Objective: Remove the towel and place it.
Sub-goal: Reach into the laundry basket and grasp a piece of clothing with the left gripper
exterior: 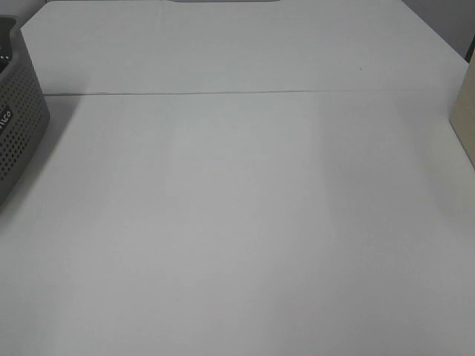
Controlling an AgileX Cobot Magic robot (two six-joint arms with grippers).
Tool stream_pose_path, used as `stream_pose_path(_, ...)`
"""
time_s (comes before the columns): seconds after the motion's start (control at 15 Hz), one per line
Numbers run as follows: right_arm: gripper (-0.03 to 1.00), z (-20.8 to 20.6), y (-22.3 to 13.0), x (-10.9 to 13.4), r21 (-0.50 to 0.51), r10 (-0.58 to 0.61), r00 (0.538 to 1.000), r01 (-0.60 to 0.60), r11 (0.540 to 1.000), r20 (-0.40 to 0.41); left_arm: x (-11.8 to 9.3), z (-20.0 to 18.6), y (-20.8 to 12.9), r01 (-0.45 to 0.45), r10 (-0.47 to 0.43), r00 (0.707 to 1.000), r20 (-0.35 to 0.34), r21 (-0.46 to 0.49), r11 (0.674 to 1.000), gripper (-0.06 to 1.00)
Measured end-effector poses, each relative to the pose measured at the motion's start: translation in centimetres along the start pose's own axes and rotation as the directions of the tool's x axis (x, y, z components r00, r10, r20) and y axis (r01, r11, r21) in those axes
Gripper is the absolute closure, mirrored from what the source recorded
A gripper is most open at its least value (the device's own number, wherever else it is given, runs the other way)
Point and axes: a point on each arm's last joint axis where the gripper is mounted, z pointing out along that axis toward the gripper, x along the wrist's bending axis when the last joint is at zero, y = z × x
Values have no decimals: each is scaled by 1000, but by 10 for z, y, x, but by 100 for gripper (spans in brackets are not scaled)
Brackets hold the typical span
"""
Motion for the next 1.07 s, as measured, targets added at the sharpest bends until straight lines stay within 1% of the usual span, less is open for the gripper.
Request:
stream_pose_path(0.47, 32, 0, 0, 0, 0, 0, 1000, 0, 1000, 0, 0, 0, 0, 0, 0, 1000, 0, 2, 1000, -5)
stream_pose_path(0.53, 32, 0, 0, 0, 0, 0, 1000, 0, 1000, 0, 0, 1, 0, 0, 0, 1000, 0, 7, 1000, -5)
stream_pose_path(0.6, 32, 0, 0, 0, 0, 0, 1000, 0, 1000, 0, 0, 3, 3, -10, 10, 1000, 0, 35, 999, -5)
stream_pose_path(0.67, 32, 0, 0, 0, 0, 0, 1000, 0, 1000, 0, 0, 4, 11, -52, 52, 999, 4, 75, 996, -5)
stream_pose_path(0.73, 32, 0, 0, 0, 0, 0, 1000, 0, 1000, 0, 0, 3, 26, -115, 115, 993, 10, 90, 989, -5)
stream_pose_path(0.8, 32, 0, 0, 0, 0, 0, 1000, 0, 1000, 0, 0, 0, 48, -208, 207, 978, 19, 91, 974, -5)
stream_pose_path(0.87, 32, 0, 0, 0, 0, 0, 1000, 0, 1000, 0, 0, -1, 62, -249, 248, 968, 24, 93, 964, -5)
stream_pose_path(0.93, 32, 0, 0, 0, 0, 0, 1000, 0, 1000, 0, 0, 2, 89, -351, 349, 936, 38, 102, 931, -5)
stream_pose_path(1.0, 32, 0, 0, 0, 0, 0, 1000, 0, 1000, 0, 0, 10, 146, -515, 512, 857, 51, 93, 852, -4)
stream_pose_path(1.07, 32, 0, 0, 0, 0, 0, 1000, 0, 1000, 0, 1, 26, 172, -585, 582, 811, 65, 120, 802, -4)
